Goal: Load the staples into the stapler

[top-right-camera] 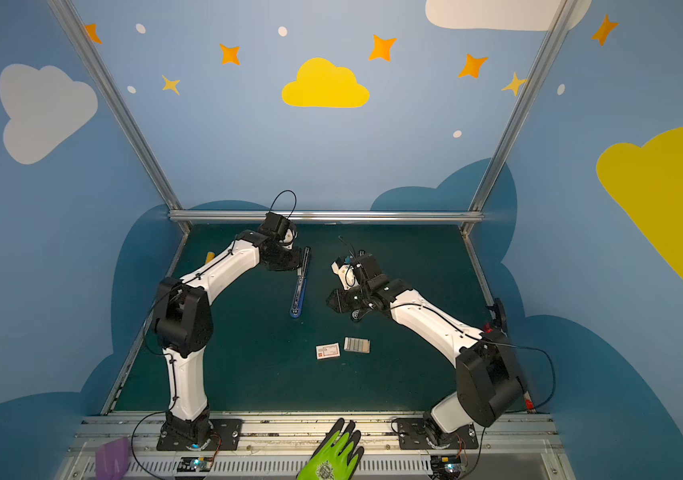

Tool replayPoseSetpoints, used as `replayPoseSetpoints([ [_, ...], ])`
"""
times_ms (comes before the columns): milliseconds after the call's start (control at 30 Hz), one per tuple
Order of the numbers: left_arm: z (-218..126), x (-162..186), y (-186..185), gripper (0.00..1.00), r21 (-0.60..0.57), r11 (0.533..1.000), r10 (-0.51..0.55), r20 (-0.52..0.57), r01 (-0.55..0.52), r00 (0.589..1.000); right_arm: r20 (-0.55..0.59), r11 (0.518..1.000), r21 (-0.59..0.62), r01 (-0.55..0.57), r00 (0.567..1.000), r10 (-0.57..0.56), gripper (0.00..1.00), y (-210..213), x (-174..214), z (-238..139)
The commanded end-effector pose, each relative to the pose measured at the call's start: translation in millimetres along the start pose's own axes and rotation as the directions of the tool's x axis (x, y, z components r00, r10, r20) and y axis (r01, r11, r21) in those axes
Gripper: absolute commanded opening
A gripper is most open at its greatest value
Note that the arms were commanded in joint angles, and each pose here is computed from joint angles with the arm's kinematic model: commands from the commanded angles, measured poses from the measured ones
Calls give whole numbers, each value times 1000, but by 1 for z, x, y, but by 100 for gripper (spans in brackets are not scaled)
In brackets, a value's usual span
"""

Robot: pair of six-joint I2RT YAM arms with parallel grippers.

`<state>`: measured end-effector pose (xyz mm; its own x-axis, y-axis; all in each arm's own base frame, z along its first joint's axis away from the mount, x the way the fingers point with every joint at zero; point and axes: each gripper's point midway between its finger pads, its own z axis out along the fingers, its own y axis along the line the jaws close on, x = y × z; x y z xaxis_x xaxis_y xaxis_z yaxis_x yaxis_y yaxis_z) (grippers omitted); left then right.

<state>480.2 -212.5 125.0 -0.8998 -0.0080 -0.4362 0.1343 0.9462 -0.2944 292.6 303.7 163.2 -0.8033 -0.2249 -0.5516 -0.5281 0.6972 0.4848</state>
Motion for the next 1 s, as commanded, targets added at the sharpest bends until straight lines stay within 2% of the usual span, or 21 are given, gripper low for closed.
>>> replayPoseSetpoints([
  [0,5,-4,12,11,-69,996,58,-27,-59,998,45,1000,-12,18,999,-18,31,7,-19,6],
  [267,27,-7,19,11,-97,994,50,-57,-55,997,28,1000,-18,12,1000,-11,30,7,-22,21],
  [967,56,9,18,11,-79,996,24,-109,-32,994,18,1000,9,6,1000,-7,29,1,-14,17],
])
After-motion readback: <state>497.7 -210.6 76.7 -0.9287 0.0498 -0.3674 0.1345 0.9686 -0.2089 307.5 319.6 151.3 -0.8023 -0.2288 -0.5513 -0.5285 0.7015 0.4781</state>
